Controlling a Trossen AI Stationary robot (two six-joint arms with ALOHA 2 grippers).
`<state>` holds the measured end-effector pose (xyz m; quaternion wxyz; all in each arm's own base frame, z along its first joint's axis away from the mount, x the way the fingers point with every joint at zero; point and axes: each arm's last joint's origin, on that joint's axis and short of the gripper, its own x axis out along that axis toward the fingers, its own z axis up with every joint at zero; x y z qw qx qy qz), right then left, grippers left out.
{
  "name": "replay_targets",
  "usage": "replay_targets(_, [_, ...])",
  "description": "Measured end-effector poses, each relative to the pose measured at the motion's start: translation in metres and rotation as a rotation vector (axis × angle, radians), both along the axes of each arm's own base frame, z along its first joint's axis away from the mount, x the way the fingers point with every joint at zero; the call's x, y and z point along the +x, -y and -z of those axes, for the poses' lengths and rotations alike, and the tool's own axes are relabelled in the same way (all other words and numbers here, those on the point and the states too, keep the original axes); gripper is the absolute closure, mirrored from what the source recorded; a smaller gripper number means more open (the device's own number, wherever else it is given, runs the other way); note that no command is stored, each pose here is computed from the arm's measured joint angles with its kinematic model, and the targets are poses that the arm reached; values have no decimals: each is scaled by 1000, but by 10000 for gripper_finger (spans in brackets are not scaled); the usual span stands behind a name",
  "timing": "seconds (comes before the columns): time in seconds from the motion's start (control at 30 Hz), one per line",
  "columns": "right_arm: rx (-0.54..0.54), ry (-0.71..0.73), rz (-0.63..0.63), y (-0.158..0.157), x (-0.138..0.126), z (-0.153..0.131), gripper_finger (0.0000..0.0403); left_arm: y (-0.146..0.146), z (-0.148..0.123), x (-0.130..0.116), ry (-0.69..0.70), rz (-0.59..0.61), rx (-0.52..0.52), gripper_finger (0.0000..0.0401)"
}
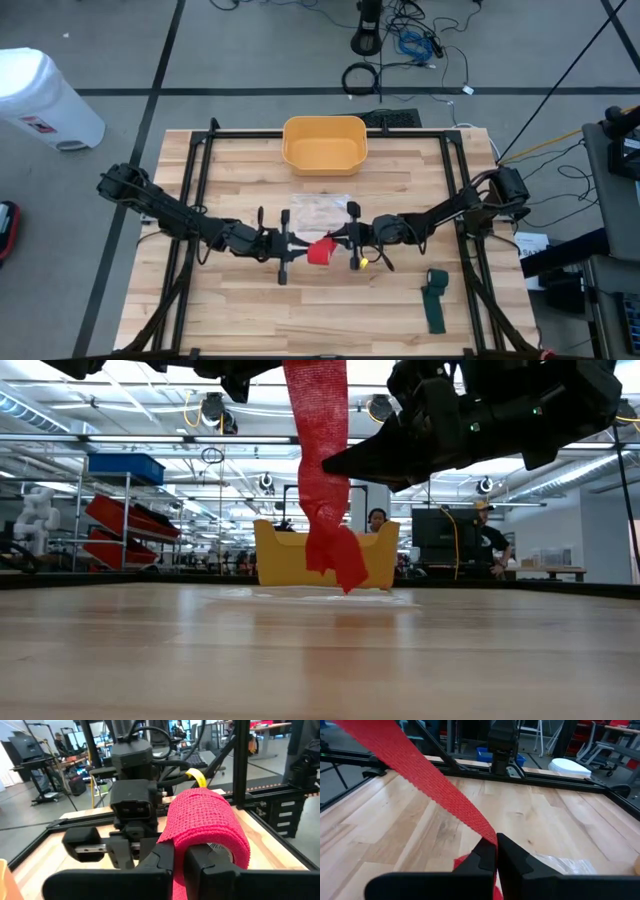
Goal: Roll bandage
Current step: Roll the red bandage
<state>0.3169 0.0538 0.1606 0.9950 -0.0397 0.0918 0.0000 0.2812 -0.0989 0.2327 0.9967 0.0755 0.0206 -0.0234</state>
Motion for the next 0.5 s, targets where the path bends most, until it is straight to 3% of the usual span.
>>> replay_targets(0.5, [-36,11,41,17,6,9,403,0,9,-1,-94,12,-11,388])
